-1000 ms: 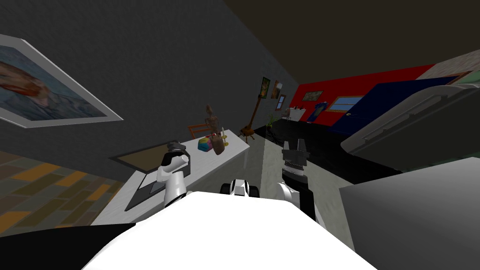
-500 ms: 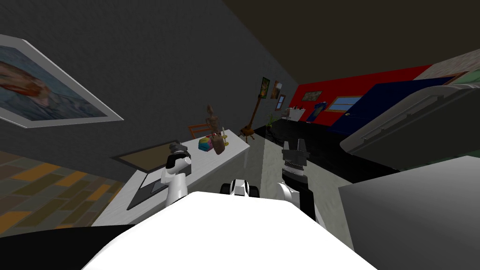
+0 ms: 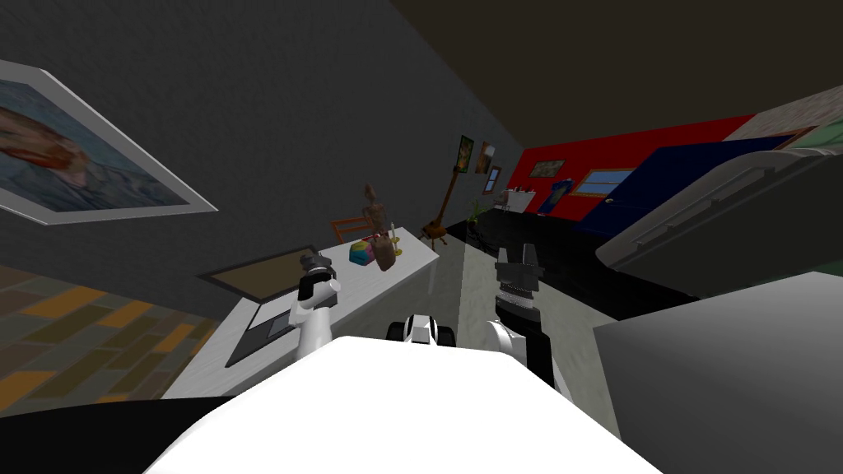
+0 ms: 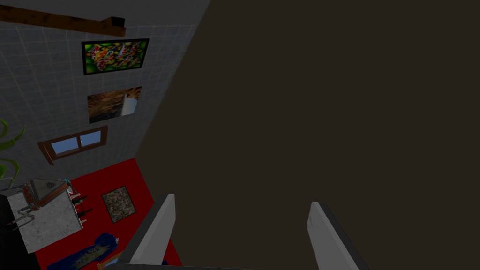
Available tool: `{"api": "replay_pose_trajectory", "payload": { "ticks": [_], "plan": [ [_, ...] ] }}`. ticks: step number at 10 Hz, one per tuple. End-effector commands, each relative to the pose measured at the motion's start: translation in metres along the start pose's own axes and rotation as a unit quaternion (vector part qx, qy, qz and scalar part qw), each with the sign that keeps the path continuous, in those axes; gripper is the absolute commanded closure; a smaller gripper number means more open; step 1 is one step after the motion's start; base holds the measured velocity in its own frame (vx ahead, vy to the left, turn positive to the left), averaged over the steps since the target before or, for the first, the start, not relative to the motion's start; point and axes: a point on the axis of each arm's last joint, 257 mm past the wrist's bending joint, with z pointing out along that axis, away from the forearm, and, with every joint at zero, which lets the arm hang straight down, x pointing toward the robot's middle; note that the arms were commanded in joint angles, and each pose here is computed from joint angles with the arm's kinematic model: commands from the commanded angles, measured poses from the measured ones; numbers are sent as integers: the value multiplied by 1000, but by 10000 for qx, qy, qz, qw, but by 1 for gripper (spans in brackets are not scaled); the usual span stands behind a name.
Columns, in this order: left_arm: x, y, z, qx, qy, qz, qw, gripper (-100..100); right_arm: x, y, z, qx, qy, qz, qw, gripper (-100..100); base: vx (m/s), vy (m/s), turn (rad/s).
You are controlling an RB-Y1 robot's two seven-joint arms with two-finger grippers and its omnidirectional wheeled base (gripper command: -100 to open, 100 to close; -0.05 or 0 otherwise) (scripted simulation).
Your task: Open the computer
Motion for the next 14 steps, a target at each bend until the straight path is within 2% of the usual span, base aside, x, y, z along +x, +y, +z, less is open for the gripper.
{"api": "replay_pose_trajectory", "payload": {
  "ticks": [1, 2, 4, 5, 7, 8, 10, 11, 13, 14],
  "plan": [
    [2, -7, -4, 231, 87, 4, 9997, 100, 0, 0, 0, 0, 0, 0, 10000, 0, -7, 6, 1],
    [1, 8, -12, 163, 89, 2, 9998, 100, 0, 0, 0, 0, 0, 0, 10000, 0, -11, 15, -9],
    [5, -5, -13, 411, 167, 1, 9990, 100, 0, 0, 0, 0, 0, 0, 10000, 0, -11, 8, -4],
    [3, 9, -21, 346, 169, -2, 9993, 100, 0, 0, 0, 0, 0, 0, 10000, 0, -13, 10, -10],
    [7, -3, -23, 593, 245, -4, 9979, 100, 0, 0, 0, 0, 0, 0, 10000, 0, -10, 9, -4],
    [6, 9, -32, 547, 250, -9, 9982, 100, 0, 0, 0, 0, 0, 0, 10000, 0, -11, 12, -11],
    [10, -2, -34, 775, 320, -11, 9965, 100, 0, 0, 0, 0, 0, 0, 10000, 0, -11, 8, -3],
    [8, 11, -43, 719, 319, -18, 9969, 100, 0, 0, 0, 0, 0, 0, 10000, 0, -14, 10, -9],
    [12, -1, -45, 959, 392, -20, 9946, 100, 0, 0, 0, 0, 0, 0, 10000, 0, -10, 9, -5],
    [11, 11, -55, 909, 390, -28, 9951, 100, 0, 0, 0, 0, 0, 0, 10000, 0, -12, 12, -9]
  ]
}}
